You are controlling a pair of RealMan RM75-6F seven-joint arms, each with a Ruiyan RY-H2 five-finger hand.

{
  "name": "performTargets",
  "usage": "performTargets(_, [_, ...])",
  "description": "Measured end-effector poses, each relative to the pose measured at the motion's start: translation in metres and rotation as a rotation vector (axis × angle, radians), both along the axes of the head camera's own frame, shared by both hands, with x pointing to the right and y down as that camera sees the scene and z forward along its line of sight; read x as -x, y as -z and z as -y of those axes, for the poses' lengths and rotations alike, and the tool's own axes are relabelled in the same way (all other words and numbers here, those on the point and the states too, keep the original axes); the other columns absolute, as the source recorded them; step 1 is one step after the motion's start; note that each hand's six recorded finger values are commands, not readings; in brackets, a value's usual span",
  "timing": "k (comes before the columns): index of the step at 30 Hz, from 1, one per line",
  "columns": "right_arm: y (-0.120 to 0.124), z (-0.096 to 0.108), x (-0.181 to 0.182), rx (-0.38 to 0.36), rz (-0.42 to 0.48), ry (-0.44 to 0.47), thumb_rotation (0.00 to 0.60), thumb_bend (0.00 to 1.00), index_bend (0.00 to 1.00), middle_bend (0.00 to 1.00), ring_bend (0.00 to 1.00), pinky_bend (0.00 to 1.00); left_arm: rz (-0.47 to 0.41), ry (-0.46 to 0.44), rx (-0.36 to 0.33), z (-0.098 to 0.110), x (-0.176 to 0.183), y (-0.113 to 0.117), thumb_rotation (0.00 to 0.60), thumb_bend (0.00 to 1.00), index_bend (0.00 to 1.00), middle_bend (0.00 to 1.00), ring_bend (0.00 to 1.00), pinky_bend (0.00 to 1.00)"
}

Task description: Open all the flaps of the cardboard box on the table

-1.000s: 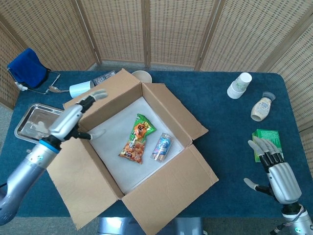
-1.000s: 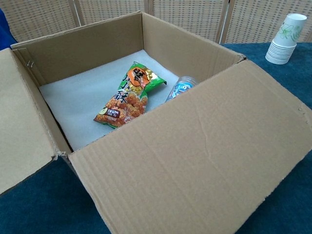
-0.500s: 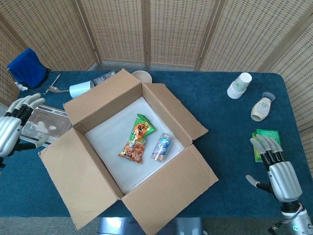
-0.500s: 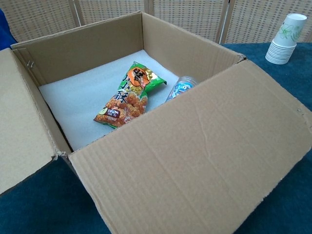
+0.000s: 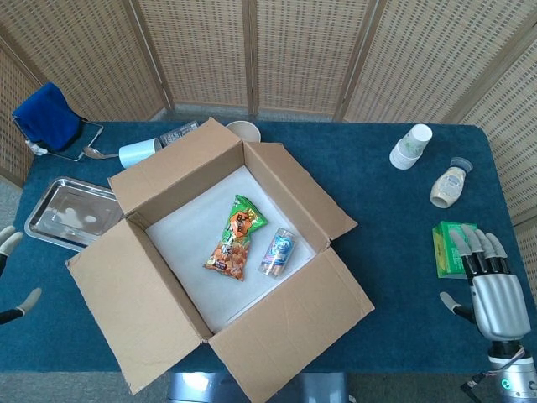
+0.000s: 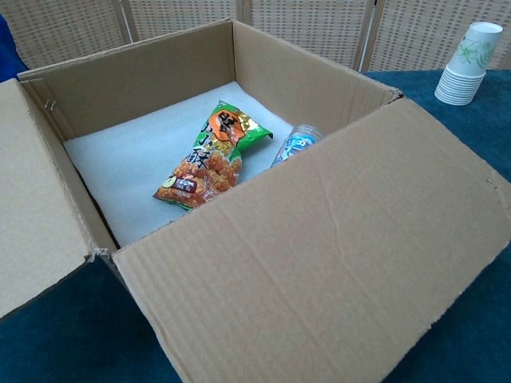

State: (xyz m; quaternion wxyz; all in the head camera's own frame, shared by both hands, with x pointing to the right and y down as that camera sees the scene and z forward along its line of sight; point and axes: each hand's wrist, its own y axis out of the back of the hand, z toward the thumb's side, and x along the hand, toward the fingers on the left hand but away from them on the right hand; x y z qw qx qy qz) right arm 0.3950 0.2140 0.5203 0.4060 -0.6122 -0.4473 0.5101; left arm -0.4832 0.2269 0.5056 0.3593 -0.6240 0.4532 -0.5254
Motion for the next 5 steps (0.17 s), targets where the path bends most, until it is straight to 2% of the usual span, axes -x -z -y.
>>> performTargets(5, [0.002, 0.000, -0.004, 0.006, 0.006, -0.012, 0.600, 0.00, 0.00, 0.00, 0.00, 0.00, 0.052, 0.034, 0.003, -0.016, 0.000, -0.005, 0.600, 0.00, 0.04, 0.00, 0.00, 0.00])
